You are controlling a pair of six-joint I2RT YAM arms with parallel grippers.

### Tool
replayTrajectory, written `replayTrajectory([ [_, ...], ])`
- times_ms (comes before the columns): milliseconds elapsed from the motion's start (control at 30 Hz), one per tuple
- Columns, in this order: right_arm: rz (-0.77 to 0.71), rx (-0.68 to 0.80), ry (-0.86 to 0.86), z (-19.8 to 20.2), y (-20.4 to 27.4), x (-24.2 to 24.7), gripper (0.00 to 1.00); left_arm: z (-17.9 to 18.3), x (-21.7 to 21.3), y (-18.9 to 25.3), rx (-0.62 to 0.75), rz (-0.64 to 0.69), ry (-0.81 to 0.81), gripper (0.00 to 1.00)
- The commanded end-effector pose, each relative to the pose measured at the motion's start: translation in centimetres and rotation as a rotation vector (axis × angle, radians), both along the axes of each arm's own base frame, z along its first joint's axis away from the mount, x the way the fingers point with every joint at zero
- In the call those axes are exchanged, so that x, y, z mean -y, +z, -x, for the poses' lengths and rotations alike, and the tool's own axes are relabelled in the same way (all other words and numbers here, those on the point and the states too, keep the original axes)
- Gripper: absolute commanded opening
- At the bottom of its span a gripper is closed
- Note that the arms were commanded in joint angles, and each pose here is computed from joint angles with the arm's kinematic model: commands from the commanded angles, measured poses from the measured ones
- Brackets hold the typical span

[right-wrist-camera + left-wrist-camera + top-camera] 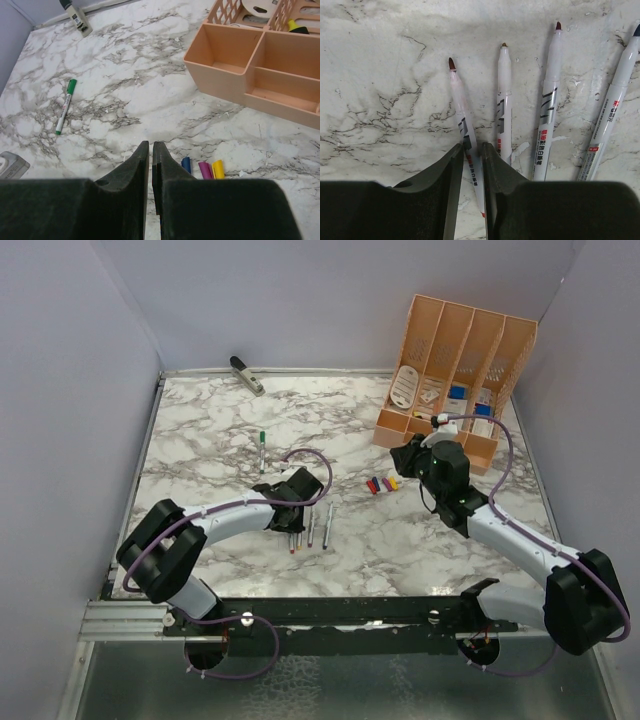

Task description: Insert the pens into the pen caps

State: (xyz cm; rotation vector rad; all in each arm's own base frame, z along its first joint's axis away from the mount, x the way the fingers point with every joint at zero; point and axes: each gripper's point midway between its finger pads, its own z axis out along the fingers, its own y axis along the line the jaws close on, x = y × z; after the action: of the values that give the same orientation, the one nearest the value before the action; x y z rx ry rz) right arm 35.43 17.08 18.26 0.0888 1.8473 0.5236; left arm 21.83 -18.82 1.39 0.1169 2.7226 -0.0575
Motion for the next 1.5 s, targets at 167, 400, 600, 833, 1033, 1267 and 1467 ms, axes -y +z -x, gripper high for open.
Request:
replayTrajectory([
  [167, -0.026, 0.013, -0.023, 0.2, 0.2, 0.4, 0.08, 8.3, -4.6, -3.4, -0.365, -0.165, -0.067, 0.26],
  [400, -0.027, 0.005, -0.025, 0.2, -0.3, 0.3, 0.08, 8.9, -5.0, -3.2, -0.401, -0.19, -0.085, 0.27],
  [600, -0.018, 0.004, -0.023, 0.2, -0.4, 0.4, 0.08, 8.0, -5.4, -3.6, -0.381, -0.238, -0.075, 0.27],
  [833, -0.009, 0.014, -0.038, 0.4, -0.1, 0.9, 0.08, 7.4, -4.6, -4.1, -0.363, -0.213, -0.062, 0.29],
  [1033, -0.014, 0.014, -0.034, 0.5, 0.0, 0.8, 0.08, 7.6, -4.8, -4.3, -0.363, -0.218, -0.058, 0.29],
  [1267, -0.016, 0.014, -0.022, 0.6, 0.1, 0.6, 0.08, 7.5, -4.6, -4.9, -0.347, -0.196, -0.052, 0.29],
  [1467, -0.024, 0.018, -0.015, 0.5, 0.4, 0.4, 0.08, 7.2, -4.0, -4.8, -0.344, -0.174, -0.058, 0.29],
])
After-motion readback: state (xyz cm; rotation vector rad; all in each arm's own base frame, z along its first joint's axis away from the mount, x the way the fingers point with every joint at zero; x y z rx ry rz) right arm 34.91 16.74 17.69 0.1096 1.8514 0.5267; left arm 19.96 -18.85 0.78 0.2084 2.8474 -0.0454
